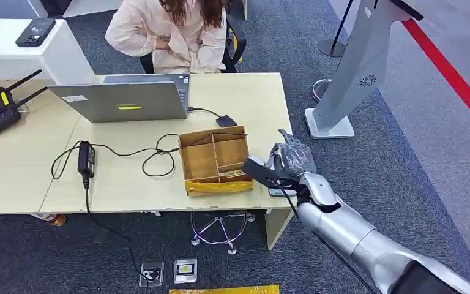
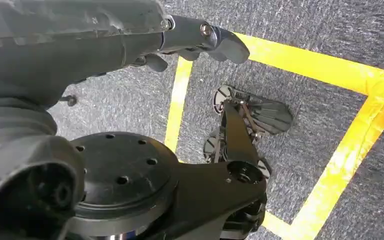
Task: Pass the card to the sensor for recognition and then transmit it.
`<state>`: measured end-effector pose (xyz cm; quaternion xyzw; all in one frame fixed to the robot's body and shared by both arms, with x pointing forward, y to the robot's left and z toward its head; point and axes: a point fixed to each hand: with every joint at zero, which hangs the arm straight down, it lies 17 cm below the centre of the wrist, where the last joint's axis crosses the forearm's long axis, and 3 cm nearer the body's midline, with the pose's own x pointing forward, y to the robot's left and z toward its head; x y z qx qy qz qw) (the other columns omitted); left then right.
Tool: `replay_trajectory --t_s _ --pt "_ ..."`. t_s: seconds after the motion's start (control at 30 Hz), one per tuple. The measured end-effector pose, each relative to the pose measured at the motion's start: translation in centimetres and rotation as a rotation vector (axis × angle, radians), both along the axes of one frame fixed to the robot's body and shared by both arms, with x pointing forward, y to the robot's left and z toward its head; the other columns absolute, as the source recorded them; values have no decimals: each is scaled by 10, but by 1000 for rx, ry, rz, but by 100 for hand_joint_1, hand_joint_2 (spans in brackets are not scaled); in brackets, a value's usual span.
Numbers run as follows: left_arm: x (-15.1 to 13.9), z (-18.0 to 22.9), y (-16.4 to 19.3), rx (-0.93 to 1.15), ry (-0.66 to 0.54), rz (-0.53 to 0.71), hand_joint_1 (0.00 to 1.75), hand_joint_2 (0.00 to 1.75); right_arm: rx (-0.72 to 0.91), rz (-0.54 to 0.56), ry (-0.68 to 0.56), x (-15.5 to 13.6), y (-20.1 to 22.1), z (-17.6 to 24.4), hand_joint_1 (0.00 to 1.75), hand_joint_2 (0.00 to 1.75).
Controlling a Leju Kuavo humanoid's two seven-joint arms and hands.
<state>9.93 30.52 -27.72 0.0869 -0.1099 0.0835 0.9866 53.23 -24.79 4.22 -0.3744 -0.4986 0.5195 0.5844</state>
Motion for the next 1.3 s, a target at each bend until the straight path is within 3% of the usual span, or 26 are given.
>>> replay_trajectory --t_s 0.4,1.3 --pt "-3 -1 6 0 17 0 0 0 10 -44 53 -11 -14 -24 175 175" --pt "-7 -1 15 29 39 24 0 0 12 -117 81 -8 -43 -31 175 175"
